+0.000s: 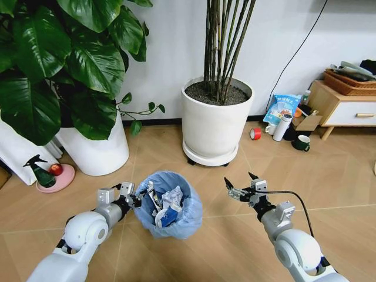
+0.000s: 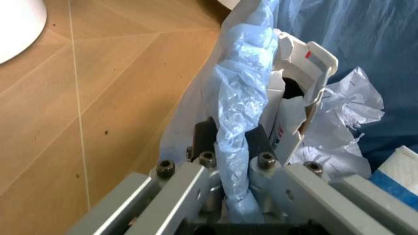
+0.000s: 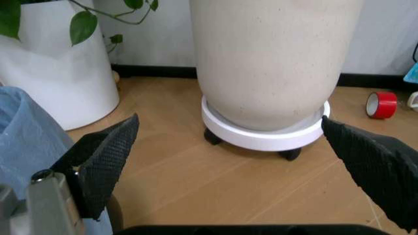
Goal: Pick up the trash bin and place the garbage on the floor into it.
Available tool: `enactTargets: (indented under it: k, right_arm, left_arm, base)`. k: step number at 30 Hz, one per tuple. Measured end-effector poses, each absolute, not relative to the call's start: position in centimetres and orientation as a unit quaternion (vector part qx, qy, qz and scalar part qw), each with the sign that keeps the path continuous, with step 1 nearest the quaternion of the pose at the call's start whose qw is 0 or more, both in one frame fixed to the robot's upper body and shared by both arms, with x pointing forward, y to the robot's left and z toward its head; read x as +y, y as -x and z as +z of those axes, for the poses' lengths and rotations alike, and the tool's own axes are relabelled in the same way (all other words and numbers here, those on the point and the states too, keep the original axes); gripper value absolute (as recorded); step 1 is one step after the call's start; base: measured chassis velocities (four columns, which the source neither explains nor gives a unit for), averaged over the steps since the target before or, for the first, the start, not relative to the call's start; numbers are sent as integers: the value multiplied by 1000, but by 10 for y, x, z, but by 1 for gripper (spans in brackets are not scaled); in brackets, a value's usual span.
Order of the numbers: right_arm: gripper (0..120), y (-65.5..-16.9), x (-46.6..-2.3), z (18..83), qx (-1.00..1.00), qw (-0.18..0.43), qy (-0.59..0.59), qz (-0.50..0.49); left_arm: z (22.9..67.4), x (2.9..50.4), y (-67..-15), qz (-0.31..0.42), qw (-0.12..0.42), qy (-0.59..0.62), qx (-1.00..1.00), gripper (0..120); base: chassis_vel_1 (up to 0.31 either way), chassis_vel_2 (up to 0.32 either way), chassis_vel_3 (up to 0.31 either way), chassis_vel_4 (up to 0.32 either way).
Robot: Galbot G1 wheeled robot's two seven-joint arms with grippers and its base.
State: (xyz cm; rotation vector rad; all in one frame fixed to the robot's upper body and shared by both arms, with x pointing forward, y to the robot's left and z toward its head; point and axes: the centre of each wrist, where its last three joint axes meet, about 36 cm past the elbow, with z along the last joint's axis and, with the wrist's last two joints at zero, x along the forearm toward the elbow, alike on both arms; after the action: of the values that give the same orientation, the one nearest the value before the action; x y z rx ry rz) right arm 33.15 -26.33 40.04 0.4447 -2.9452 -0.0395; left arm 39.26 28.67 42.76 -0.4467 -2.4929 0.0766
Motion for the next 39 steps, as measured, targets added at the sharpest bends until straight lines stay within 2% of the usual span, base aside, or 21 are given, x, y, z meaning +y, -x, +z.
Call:
enactTargets:
  k: [39]
  right_arm:
    - [100, -317, -257, 400, -985, 84, -151, -9]
  left_arm:
    - [430, 285, -387, 30, 291, 170, -941, 0]
  base:
    - [64, -65, -63, 64]
